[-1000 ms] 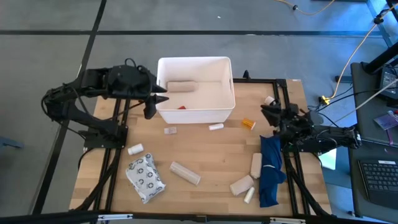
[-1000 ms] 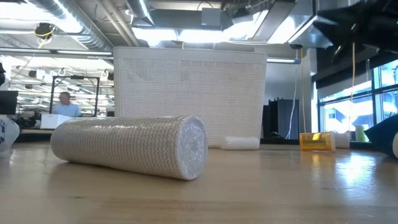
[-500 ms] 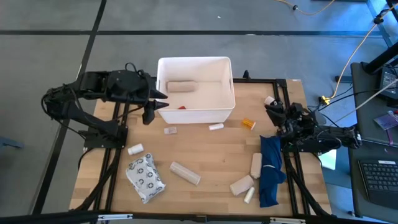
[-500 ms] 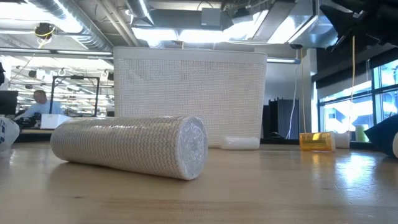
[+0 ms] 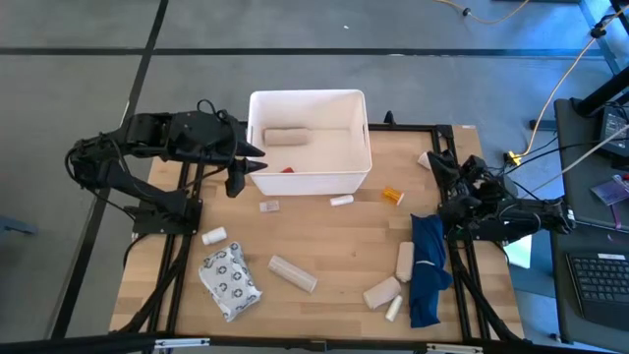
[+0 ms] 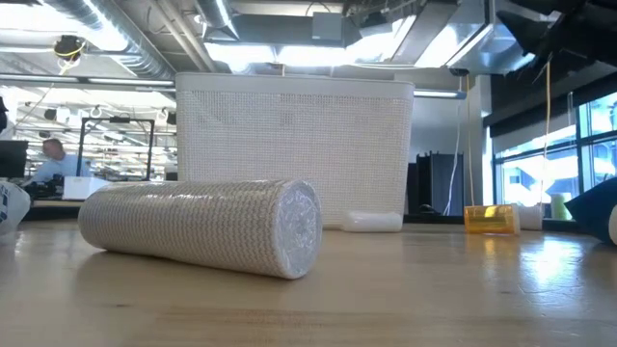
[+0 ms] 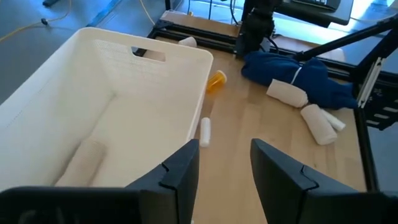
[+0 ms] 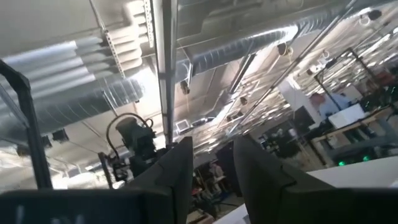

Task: Pick & place medical supplies in basket/bin
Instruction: Put the white bandage into the white bin

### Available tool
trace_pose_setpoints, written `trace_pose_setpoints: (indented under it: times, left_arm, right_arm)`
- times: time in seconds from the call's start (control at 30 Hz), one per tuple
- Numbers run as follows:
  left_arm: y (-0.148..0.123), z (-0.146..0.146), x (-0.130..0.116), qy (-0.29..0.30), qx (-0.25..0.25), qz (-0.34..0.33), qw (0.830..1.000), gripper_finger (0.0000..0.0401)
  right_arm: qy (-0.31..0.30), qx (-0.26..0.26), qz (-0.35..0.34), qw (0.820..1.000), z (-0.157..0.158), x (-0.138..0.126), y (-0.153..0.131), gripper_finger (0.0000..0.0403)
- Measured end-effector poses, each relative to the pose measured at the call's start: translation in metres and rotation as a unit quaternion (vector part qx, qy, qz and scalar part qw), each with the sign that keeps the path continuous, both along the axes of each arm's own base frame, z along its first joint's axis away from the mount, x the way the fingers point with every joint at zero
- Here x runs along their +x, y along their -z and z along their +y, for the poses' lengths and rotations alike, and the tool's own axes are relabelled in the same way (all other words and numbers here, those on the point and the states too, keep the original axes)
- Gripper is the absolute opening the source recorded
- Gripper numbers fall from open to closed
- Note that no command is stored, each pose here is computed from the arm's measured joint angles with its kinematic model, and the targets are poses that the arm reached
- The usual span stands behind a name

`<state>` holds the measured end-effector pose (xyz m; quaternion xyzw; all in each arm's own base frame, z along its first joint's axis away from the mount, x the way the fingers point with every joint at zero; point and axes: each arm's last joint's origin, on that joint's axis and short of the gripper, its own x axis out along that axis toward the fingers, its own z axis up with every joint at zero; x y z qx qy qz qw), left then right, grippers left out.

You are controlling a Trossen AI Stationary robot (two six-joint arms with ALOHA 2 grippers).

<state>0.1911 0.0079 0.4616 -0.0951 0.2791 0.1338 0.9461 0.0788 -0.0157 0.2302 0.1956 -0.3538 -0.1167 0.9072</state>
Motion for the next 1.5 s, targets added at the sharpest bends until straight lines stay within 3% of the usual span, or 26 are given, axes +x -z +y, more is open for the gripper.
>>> trace_pose_setpoints:
  times: [0.17, 0.47, 0.57, 0.67, 0.77, 0.87, 1.0, 1.13, 1.2, 1.3, 1.5]
  left_arm:
    - [0.0, 0.0, 0.0, -0.003, -0.006, -0.001, 1.0, 0.0136]
    - [0.0, 0.0, 0.0, 0.005, 0.006, 0.002, 1.0, 0.0136]
    - [0.0, 0.0, 0.0, 0.005, 0.006, 0.002, 1.0, 0.0136]
    - [0.0, 0.0, 0.0, 0.005, 0.006, 0.002, 1.0, 0.0136]
    - [0.0, 0.0, 0.0, 0.005, 0.006, 0.002, 1.0, 0.0136]
    - [0.0, 0.0, 0.0, 0.008, 0.01, 0.004, 1.0, 0.0136]
    - [0.0, 0.0, 0.0, 0.013, 0.032, 0.009, 0.999, 0.0136]
    - [0.0, 0.001, 0.0, 0.009, 0.045, 0.011, 0.999, 0.0136]
    - [0.0, 0.001, 0.0, 0.006, 0.047, 0.011, 0.999, 0.0136]
    - [0.0, 0.001, 0.0, 0.006, 0.047, 0.011, 0.999, 0.0136]
    - [0.0, 0.001, 0.0, 0.006, 0.047, 0.011, 0.999, 0.0136]
  right_arm:
    - [0.011, -0.012, 0.01, 1.0, 0.0, 0.0, 0.001, 0.0149]
    - [0.066, 0.017, 0.024, 0.997, -0.003, -0.004, -0.017, 0.0306]
    - [0.105, -0.031, 0.09, 0.99, -0.003, -0.007, -0.038, 0.0335]
    - [0.151, 0.002, 0.184, 0.971, -0.006, -0.008, -0.064, 0.0343]
    - [0.202, 0.06, 0.306, 0.929, -0.01, -0.003, -0.087, 0.034]
    - [0.247, 0.103, 0.423, 0.866, -0.013, 0.006, -0.103, 0.0333]
    - [0.284, 0.165, 0.559, 0.761, -0.02, 0.019, -0.116, 0.0326]
    - [0.299, 0.243, 0.664, 0.641, -0.03, 0.023, -0.117, 0.0321]
    - [0.286, 0.274, 0.697, 0.597, -0.036, 0.028, -0.114, 0.032]
    - [0.254, 0.307, 0.727, 0.559, -0.048, 0.038, -0.106, 0.032]
    - [0.208, 0.323, 0.786, 0.484, -0.078, 0.055, -0.073, 0.032]
